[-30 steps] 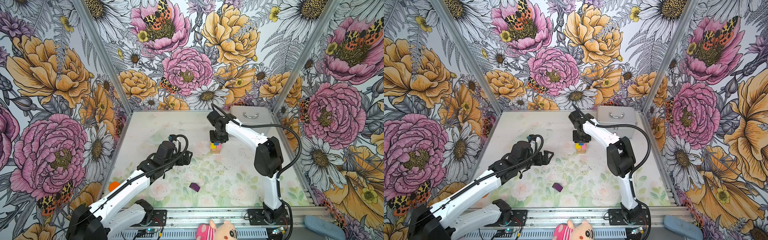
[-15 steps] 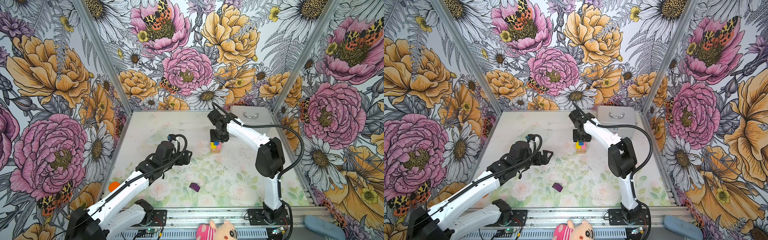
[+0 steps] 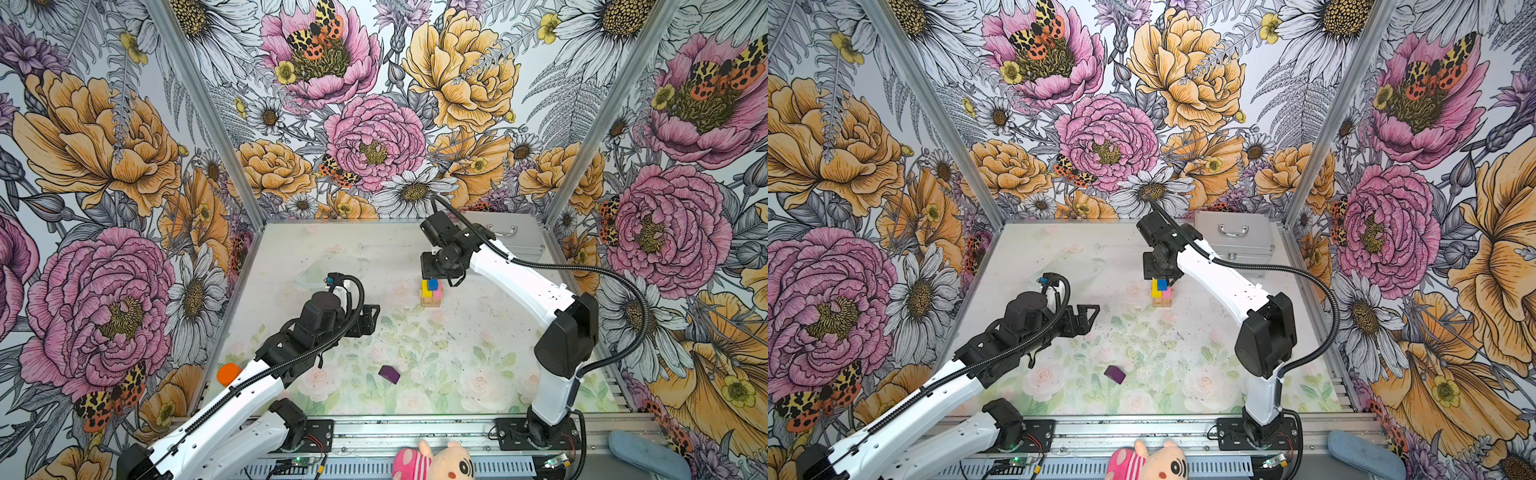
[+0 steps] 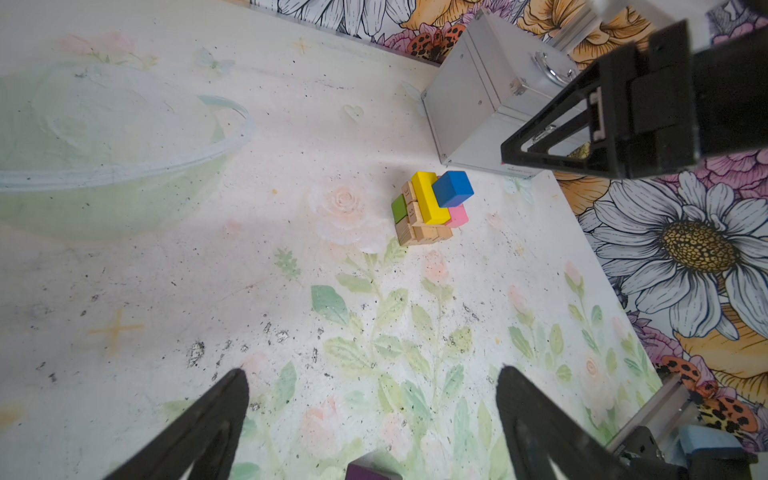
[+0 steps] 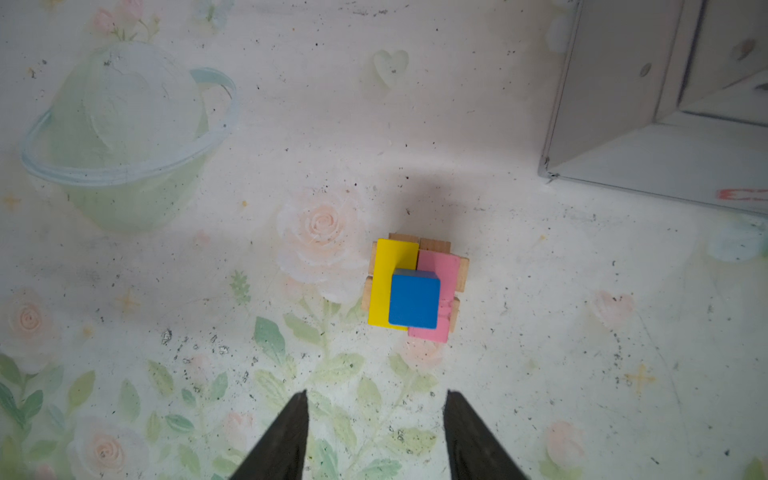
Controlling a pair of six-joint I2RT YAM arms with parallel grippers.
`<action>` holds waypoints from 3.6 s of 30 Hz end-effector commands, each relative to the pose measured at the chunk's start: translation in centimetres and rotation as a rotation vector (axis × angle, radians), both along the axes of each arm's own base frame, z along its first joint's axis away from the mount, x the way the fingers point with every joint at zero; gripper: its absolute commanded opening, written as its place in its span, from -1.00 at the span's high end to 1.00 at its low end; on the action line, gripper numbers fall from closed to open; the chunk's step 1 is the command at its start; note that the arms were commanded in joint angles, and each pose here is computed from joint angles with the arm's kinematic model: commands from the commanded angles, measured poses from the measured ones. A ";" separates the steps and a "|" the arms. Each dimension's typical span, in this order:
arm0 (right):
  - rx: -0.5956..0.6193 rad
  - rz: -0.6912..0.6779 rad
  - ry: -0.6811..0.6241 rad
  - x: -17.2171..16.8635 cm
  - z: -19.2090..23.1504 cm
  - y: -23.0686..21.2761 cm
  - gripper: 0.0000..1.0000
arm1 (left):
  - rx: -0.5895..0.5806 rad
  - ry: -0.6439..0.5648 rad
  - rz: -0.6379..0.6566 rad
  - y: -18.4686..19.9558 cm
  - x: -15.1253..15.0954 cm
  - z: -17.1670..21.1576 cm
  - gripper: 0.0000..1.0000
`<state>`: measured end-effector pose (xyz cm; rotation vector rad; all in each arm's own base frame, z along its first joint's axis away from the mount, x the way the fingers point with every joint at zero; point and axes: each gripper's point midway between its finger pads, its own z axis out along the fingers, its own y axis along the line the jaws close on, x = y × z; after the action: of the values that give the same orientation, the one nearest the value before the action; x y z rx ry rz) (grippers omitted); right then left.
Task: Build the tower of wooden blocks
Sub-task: 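Open the right gripper and raise it off the blue cube, then move the right gripper toward the purple cube while the left arm rises, then lower the open right gripper around the purple cube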
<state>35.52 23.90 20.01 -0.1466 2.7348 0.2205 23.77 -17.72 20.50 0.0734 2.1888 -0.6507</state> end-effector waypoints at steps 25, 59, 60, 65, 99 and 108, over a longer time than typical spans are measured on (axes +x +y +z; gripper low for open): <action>0.094 0.019 -0.090 -11.7 -0.2 -4.9 -0.29 | 0.017 0.002 -0.105 -4.2 -11.3 -3.1 -0.85; 0.263 0.100 -0.158 -13.3 -3.8 -2.5 -0.40 | -0.028 -0.140 -0.052 -1.4 -9.8 2.6 -0.89; 0.283 0.108 -0.167 -13.2 -3.9 -2.2 -0.43 | -0.026 -0.140 -0.042 -1.1 -9.5 2.8 -0.90; 0.313 0.171 -0.181 -13.1 -3.8 -1.0 -0.48 | -0.028 -0.157 0.031 0.7 -7.9 3.7 -0.94; 0.307 0.415 -0.100 -16.6 -9.3 6.4 -0.29 | 0.041 -0.099 0.100 4.3 -1.3 7.1 -0.97; 0.267 0.497 -0.102 -17.6 -9.7 8.6 -0.29 | 0.018 -0.107 0.118 5.2 -1.6 7.6 -0.97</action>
<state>17.14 31.06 8.92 -0.7159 2.5611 0.6883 22.57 -12.65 27.27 -0.0316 2.0928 -0.5338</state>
